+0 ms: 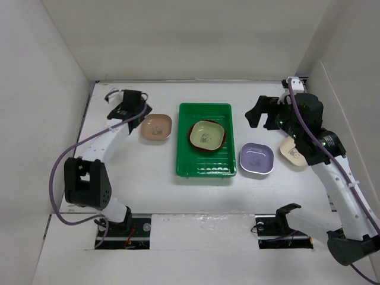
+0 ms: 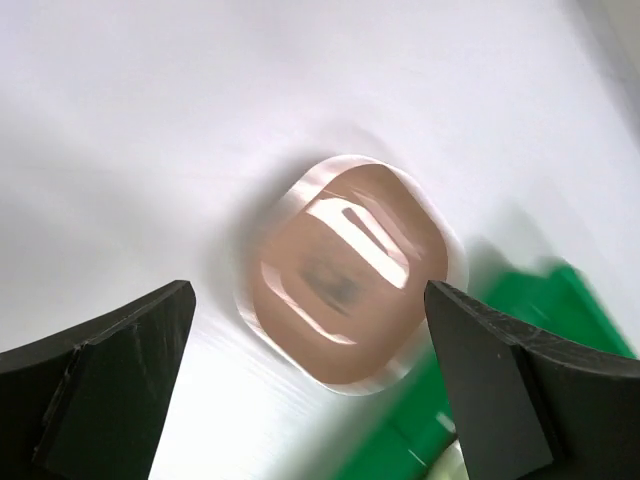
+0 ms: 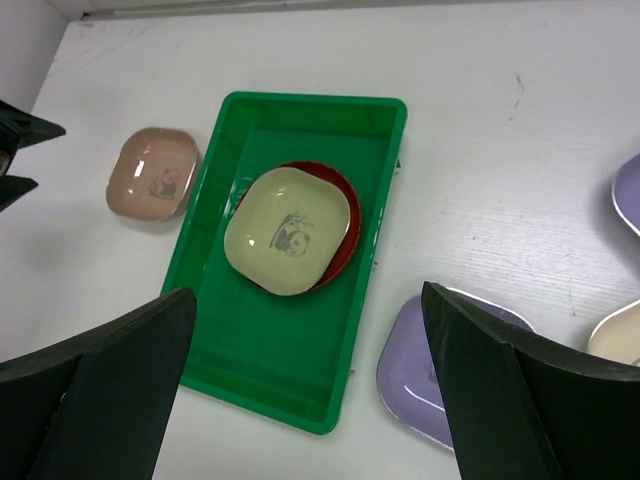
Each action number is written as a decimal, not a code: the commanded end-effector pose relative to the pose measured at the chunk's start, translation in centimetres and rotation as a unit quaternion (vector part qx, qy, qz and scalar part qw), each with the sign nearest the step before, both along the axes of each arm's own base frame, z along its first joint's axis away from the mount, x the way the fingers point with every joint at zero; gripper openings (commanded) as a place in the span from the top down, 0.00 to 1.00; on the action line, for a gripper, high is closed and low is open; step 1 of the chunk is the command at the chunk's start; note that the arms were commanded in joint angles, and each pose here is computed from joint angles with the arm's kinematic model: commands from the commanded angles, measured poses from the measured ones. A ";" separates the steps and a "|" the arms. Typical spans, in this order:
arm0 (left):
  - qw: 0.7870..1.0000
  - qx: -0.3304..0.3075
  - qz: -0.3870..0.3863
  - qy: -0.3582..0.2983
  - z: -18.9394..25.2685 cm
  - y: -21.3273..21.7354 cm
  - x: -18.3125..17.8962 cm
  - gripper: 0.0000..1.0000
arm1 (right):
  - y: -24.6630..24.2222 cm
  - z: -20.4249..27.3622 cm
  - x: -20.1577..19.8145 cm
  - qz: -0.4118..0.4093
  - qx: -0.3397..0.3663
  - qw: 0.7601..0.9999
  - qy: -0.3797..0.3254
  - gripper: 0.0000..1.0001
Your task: Place the plates into the plastic bin on the countertop
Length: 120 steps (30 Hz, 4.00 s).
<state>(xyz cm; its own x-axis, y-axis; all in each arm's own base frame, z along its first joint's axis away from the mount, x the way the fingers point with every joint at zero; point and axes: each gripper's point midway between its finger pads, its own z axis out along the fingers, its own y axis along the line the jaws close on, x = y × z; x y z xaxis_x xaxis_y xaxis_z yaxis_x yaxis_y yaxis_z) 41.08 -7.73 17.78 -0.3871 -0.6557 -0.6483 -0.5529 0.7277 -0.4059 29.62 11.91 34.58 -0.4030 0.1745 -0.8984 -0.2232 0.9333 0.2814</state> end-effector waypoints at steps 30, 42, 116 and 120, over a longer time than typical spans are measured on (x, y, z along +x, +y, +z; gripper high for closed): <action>0.998 0.036 0.030 0.034 -2.4 4.5 0.2 1.00 | 1.5 -0.6 2.0 0.016 -0.003 1.000 -0.011 0.00; 0.929 -0.001 -0.368 -0.045 2.7 -16.9 -0.9 1.00 | -0.5 0.8 0.9 -0.015 -0.012 1.000 -0.020 0.00; 0.941 0.009 -0.333 -0.065 6.7 -14.0 -9.3 0.00 | -1.2 -22.5 14.4 -0.168 0.032 0.952 0.255 1.00; 0.959 0.013 -0.276 -0.070 7.1 -11.7 -8.8 0.00 | 1.7 -18.2 13.5 -0.130 0.010 0.967 0.217 1.00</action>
<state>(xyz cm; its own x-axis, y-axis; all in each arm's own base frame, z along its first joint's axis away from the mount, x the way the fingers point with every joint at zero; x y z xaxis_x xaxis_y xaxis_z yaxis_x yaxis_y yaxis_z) 32.13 -21.56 23.77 -0.6342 -0.2820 -0.7199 0.0654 0.9082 -0.4134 43.48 10.41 11.04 -0.7058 0.4091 -0.5784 0.2878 0.9116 0.2936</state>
